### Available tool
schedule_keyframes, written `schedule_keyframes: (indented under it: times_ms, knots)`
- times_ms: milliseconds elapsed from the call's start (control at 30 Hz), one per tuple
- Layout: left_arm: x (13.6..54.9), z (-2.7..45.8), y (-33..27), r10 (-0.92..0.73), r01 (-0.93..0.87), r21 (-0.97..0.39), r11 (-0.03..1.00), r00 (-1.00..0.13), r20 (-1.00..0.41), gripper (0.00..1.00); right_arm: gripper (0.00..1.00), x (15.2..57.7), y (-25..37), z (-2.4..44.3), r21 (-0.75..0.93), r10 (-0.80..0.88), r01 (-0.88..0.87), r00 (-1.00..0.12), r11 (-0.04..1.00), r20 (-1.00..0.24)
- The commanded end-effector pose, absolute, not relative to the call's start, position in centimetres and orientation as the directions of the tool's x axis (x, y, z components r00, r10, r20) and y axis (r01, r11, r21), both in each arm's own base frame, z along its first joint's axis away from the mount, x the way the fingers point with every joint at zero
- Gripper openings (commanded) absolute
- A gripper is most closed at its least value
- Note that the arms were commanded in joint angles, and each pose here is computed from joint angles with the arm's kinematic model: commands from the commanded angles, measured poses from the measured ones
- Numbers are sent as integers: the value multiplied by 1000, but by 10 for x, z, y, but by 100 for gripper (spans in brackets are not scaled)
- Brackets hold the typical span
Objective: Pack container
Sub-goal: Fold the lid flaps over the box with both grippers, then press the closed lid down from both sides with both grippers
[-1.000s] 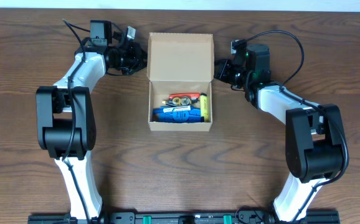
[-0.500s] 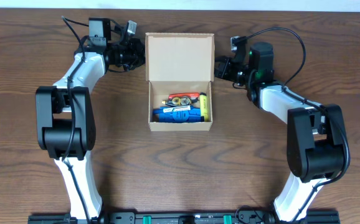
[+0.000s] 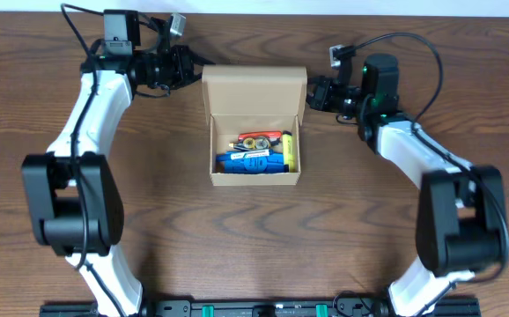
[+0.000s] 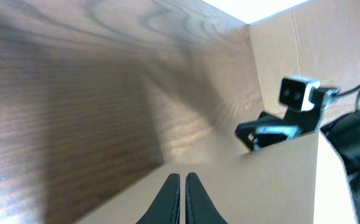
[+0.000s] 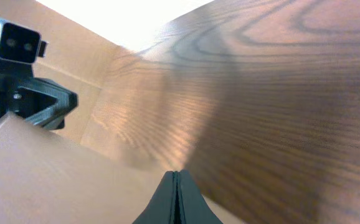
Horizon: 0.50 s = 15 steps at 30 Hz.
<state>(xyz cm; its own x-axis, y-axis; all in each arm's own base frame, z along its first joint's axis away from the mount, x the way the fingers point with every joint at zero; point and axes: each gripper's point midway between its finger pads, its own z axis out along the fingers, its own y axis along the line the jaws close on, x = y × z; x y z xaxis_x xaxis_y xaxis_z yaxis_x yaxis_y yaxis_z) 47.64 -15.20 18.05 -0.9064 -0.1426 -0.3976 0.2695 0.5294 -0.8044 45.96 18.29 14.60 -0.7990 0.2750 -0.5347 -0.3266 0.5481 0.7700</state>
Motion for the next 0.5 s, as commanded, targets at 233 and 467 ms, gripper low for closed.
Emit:
schedule_keyframes:
  times_ms: [233,467]
  knots:
    - [406,193,-132,57,330,-645,689,-912,-406,6,1,393,167,197,645,124,-378,-795,664,-594]
    - [357,204,-117,163,341,-520,783,-919,-358,6,1,338,159,204,509,48,-303,-823,805,-566]
